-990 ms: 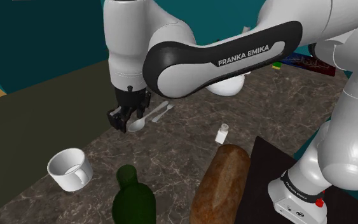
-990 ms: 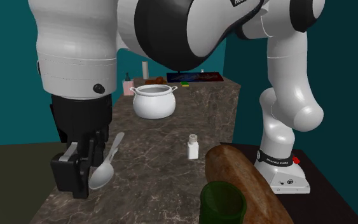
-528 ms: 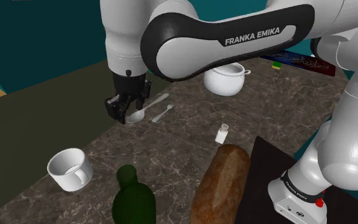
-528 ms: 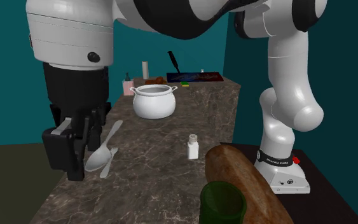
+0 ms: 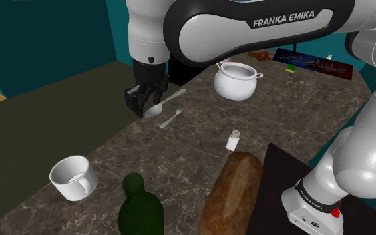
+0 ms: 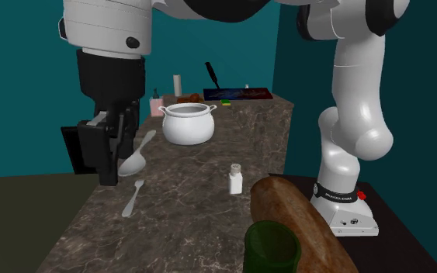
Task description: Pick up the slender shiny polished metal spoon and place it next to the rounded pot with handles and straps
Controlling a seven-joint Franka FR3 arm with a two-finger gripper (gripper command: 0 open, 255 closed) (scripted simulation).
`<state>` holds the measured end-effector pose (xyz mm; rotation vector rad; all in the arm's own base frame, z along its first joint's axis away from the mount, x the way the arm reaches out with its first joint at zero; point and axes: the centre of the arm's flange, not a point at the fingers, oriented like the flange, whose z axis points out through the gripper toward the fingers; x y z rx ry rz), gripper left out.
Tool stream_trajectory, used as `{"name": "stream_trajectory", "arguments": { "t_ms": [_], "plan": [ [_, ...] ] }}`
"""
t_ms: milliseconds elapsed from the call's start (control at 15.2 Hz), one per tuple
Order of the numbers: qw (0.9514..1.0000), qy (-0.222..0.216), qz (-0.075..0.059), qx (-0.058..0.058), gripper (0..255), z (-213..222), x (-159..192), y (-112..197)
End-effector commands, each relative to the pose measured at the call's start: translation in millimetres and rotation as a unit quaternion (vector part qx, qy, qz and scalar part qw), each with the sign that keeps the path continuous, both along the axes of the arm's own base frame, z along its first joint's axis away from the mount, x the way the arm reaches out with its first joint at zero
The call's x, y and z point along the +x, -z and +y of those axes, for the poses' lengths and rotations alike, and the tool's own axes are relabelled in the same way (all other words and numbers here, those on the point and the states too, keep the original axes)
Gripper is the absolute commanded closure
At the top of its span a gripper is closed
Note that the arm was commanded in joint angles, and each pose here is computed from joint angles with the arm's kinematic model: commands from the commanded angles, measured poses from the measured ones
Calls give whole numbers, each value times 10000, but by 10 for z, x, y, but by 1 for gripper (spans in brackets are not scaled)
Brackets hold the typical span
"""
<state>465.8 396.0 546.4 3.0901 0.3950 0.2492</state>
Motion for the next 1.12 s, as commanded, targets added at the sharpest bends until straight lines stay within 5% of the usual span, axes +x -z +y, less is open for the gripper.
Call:
{"name": "stream_trajectory", "arguments": {
  "t_ms": [0,1056],
  "plan": [
    [10000,0,2,1,255,-267,-6,17],
    [10000,0,2,1,255,-2379,3,15]
  ]
}}
